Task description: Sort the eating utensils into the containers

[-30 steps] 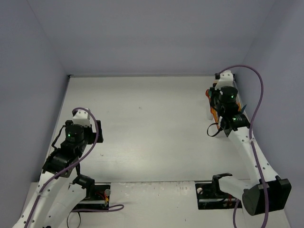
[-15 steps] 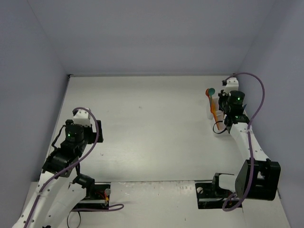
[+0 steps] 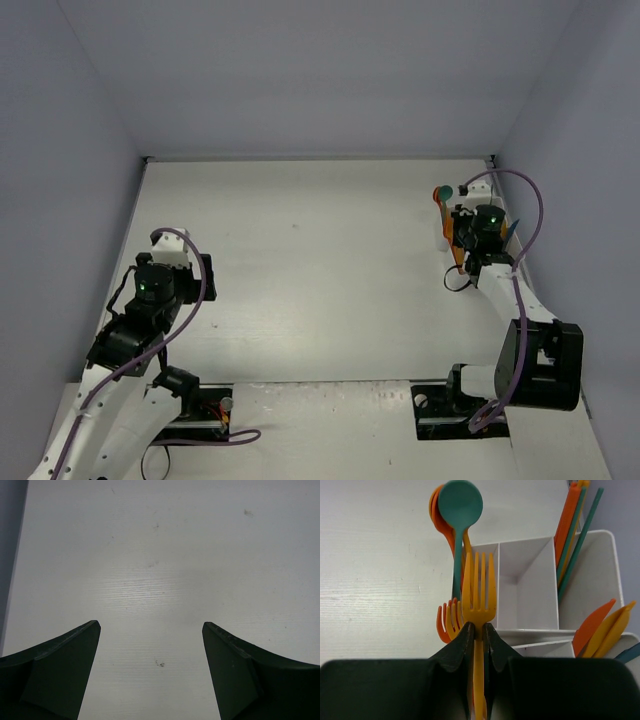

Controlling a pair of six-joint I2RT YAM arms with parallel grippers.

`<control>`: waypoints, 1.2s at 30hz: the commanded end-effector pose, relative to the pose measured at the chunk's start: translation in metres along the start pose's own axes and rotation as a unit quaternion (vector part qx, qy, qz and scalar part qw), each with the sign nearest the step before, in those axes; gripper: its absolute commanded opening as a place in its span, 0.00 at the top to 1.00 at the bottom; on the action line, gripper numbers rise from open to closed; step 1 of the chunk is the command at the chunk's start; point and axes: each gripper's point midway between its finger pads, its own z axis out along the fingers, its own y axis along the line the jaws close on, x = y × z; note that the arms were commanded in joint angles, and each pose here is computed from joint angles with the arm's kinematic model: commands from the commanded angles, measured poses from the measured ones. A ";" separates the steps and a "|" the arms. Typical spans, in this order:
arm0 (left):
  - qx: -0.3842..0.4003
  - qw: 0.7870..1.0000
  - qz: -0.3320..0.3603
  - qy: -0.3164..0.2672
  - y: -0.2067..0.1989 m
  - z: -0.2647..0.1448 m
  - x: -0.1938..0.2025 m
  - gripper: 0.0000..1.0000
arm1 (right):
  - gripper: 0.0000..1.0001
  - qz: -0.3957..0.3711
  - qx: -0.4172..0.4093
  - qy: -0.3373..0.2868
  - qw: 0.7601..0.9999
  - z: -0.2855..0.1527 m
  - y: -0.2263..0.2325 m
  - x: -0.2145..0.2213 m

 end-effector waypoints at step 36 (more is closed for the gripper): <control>0.028 1.000 0.003 -0.014 -0.019 -0.001 -0.015 0.19 | 0.09 0.082 0.018 -0.257 0.963 -0.186 -0.019 -0.165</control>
